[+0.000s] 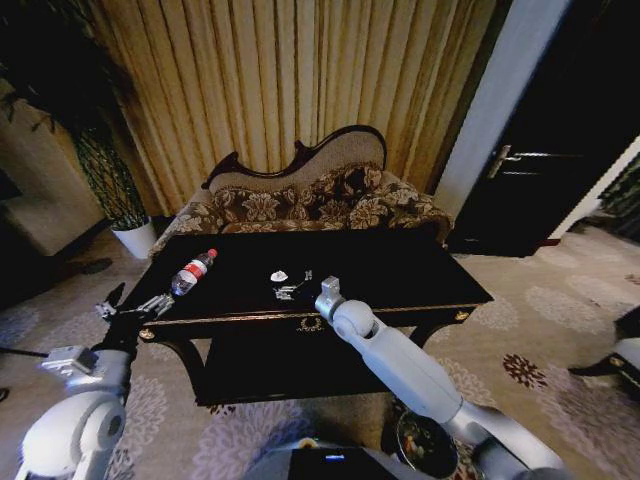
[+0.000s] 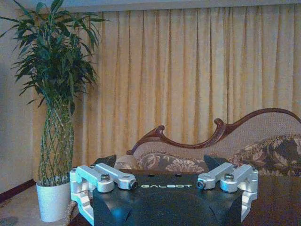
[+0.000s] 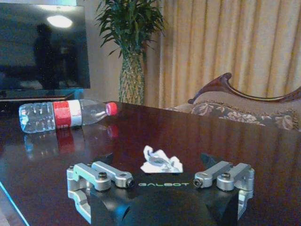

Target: Move to the front of the table and place the trash on the table into the trash bin.

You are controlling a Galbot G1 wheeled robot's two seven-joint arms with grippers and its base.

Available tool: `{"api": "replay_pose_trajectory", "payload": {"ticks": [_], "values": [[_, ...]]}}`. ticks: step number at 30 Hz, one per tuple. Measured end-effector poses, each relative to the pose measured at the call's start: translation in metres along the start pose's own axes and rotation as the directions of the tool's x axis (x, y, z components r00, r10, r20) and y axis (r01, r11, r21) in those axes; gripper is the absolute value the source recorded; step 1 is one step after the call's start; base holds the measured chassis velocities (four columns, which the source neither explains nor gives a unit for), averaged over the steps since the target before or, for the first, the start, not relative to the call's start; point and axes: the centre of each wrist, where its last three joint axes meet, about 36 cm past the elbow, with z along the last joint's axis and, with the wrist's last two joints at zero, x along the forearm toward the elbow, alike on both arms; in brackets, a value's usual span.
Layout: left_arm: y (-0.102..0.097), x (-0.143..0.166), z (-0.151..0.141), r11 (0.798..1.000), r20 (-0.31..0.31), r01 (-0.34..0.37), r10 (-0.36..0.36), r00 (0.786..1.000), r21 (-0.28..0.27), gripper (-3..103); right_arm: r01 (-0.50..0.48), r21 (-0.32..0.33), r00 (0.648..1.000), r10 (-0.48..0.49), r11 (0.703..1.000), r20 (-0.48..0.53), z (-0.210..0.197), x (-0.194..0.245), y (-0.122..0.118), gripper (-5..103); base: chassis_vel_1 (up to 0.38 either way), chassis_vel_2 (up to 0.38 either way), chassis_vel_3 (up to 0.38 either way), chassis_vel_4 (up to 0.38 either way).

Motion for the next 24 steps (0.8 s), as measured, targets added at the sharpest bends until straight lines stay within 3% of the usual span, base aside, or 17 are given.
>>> {"api": "replay_pose_trajectory", "payload": {"ticks": [5,7,12,14,21,24], "values": [[0.003,0.001,0.001,1.0,0.005,0.008,-0.008,1.0,-0.003,100,0.014,0.002,1.0,-0.014,1.0,-0.001,-0.002,-0.01,0.004,101,0.0,0.0,0.0,0.0],[0.004,0.002,0.001,1.0,0.004,0.011,-0.011,1.0,-0.005,100,0.017,0.001,1.0,-0.017,1.0,-0.001,-0.002,-0.013,0.005,96,0.0,0.0,0.0,0.0],[0.006,0.004,0.001,1.0,0.006,0.02,-0.02,1.0,-0.008,100,0.013,-0.001,1.0,-0.013,1.0,0.006,-0.004,-0.025,0.004,76,0.0,0.0,0.0,0.0],[0.007,0.004,0.0,1.0,0.007,0.021,-0.021,1.0,-0.009,100,0.011,0.0,1.0,-0.011,1.0,0.007,-0.003,-0.027,0.004,76,0.0,0.0,0.0,0.0],[0.008,0.004,-0.001,1.0,0.011,0.022,-0.021,1.0,-0.01,100,-0.006,0.01,1.0,0.006,1.0,0.003,0.002,-0.027,-0.001,42,0.0,0.0,0.0,0.0],[0.007,0.004,-0.001,1.0,0.013,0.018,-0.018,1.0,-0.009,100,-0.014,0.013,1.0,0.014,1.0,-0.001,0.005,-0.022,-0.004,35,0.0,0.0,0.0,0.0]]}}
